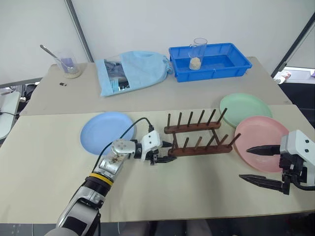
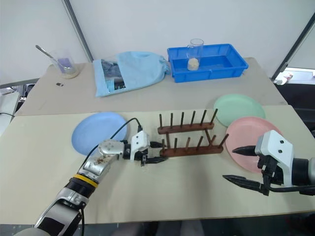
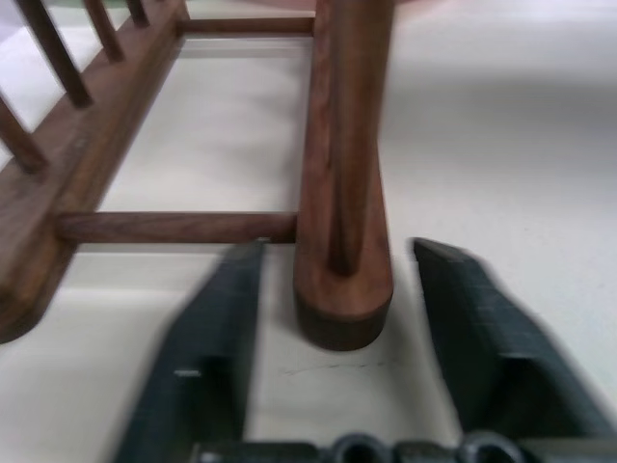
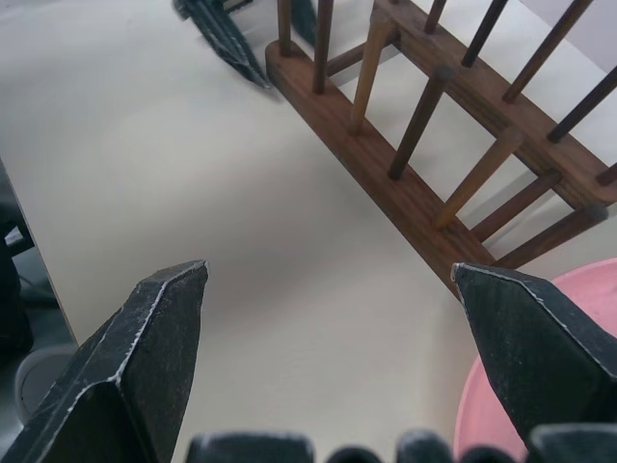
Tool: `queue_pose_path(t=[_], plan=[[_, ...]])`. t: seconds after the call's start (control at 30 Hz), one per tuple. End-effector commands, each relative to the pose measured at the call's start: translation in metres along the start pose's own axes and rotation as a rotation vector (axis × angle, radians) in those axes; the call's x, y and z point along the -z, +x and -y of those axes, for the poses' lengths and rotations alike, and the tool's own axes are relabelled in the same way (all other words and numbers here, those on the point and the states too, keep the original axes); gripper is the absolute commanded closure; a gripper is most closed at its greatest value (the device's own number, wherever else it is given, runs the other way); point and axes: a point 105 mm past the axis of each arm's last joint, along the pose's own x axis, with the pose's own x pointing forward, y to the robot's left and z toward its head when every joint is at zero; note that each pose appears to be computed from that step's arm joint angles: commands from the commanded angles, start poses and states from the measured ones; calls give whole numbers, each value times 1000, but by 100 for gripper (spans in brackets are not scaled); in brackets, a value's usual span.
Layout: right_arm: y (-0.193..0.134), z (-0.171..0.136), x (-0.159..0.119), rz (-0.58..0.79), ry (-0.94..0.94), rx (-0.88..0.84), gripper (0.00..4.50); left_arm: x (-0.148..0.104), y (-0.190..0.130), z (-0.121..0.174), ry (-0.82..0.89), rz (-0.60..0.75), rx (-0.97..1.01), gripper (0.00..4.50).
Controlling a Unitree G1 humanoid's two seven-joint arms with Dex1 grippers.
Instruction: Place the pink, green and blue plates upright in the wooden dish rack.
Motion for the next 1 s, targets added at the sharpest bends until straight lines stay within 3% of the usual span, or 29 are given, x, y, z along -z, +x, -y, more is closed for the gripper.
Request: queue_pose_path(t=[0.03,0.2,0.3,0.43,0.57,0.67,1.0], plan=[[1,3,-7,6,-53,26,0,-18,-20,-4,75,34,-26,7],[11,15,1,-47,-79,79,0,-31,-53,12,76,6,12,7],[22,14,2,-39,-87,47,77,-27,-59,40,45,-42,114,81],[38,11,12,-80,-102,8,219,-19,-50,58,-14,-69,138,268],[55,19,23,-110,-119,11,357,-8,-25,52,-5,-83,36,450],[63,29,29,-124,-134,27,447,-4,-11,43,8,-94,-32,450],[97,65,25,-83,-196,130,447,4,4,10,70,-127,-221,450]])
